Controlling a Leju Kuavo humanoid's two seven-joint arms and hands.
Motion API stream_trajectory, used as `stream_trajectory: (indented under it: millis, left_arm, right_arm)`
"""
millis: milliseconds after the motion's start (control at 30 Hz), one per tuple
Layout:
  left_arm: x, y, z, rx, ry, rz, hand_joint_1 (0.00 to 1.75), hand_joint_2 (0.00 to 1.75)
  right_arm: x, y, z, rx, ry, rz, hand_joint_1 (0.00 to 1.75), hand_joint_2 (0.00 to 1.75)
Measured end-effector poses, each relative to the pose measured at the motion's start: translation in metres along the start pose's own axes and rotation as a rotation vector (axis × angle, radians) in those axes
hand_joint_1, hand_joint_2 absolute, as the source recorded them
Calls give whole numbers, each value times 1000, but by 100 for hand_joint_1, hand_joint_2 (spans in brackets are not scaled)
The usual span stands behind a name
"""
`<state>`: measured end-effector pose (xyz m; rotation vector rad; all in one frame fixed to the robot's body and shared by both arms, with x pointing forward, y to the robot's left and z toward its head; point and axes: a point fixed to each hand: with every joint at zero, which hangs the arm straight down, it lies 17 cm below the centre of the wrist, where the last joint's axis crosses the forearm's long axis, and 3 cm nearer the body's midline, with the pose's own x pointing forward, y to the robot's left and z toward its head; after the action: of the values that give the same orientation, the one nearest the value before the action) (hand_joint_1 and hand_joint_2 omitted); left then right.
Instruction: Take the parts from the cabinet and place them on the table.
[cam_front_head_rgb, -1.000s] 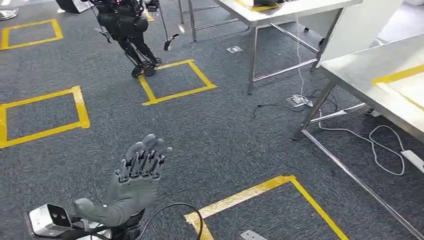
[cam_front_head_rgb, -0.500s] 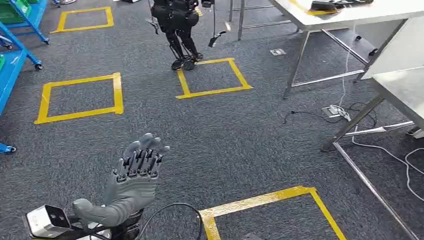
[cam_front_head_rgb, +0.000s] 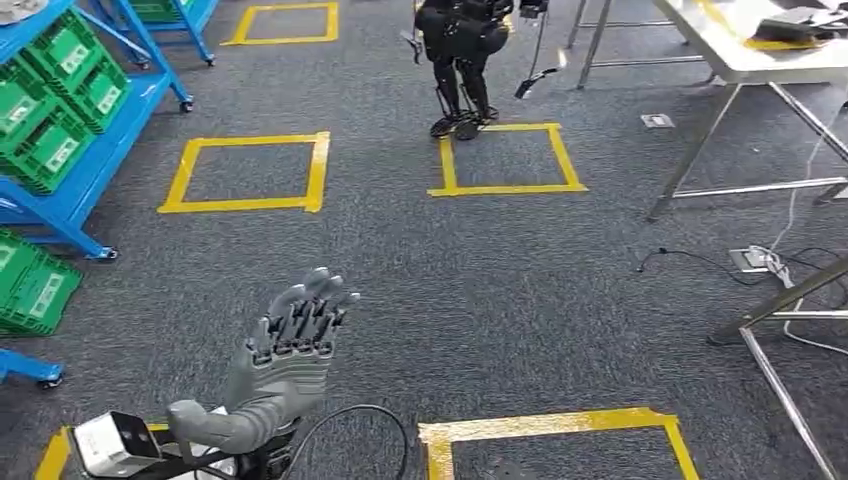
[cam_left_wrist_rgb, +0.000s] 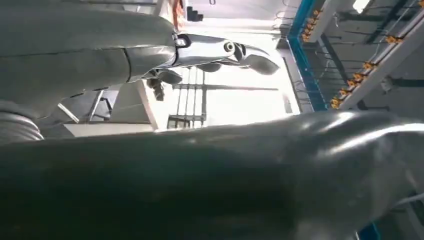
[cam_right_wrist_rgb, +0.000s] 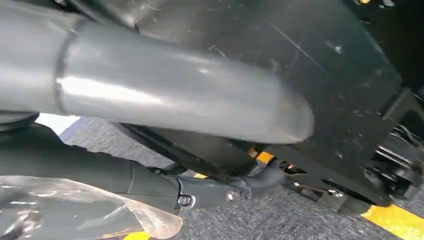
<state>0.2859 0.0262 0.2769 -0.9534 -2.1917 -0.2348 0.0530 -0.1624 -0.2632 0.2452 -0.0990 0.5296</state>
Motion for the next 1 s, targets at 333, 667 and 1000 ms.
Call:
stream_trajectory:
  millis: [333, 667, 1000]
  left_arm:
    - [0, -3, -5, -17, -7, 1, 0, 0]
    - [-1, -7, -5, -32, -8, 16, 0, 0]
    - [-3, -6, -3, -27, 0, 23, 0, 0]
  right_arm:
    - [-5, 3, 0, 4, 10, -2, 0, 0]
    - [-9, -2, 0, -1, 16, 15, 0, 0]
    - [-4, -2, 0, 0, 4, 20, 0, 0]
